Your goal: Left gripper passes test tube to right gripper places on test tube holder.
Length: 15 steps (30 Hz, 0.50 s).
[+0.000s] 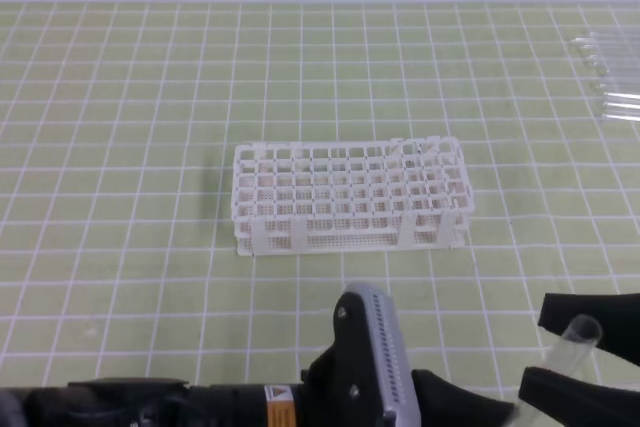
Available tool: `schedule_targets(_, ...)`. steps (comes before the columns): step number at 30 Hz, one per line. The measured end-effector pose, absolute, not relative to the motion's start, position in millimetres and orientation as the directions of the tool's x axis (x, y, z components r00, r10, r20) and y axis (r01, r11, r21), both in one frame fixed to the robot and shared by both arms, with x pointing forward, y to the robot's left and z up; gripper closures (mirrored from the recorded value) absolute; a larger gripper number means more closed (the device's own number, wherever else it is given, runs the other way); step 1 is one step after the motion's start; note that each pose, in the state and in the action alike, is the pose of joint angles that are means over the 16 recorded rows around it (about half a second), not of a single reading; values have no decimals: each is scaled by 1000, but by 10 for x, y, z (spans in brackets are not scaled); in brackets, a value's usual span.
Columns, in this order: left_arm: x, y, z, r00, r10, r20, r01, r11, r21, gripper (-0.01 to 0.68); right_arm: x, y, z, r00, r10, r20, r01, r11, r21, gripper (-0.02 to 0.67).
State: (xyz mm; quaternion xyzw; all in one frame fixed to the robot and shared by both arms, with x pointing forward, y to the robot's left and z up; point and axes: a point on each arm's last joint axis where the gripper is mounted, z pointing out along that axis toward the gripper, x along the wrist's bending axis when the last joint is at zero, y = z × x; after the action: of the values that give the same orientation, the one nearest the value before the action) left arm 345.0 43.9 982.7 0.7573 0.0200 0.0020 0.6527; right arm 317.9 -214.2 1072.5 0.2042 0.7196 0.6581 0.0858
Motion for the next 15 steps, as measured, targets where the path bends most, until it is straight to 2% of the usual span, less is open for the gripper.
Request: schedule_targets(15,3482,371,9928,998,29,-59,63,-119,991,668,3231,-2160,10732,-885,451,121,156,43,987,611)
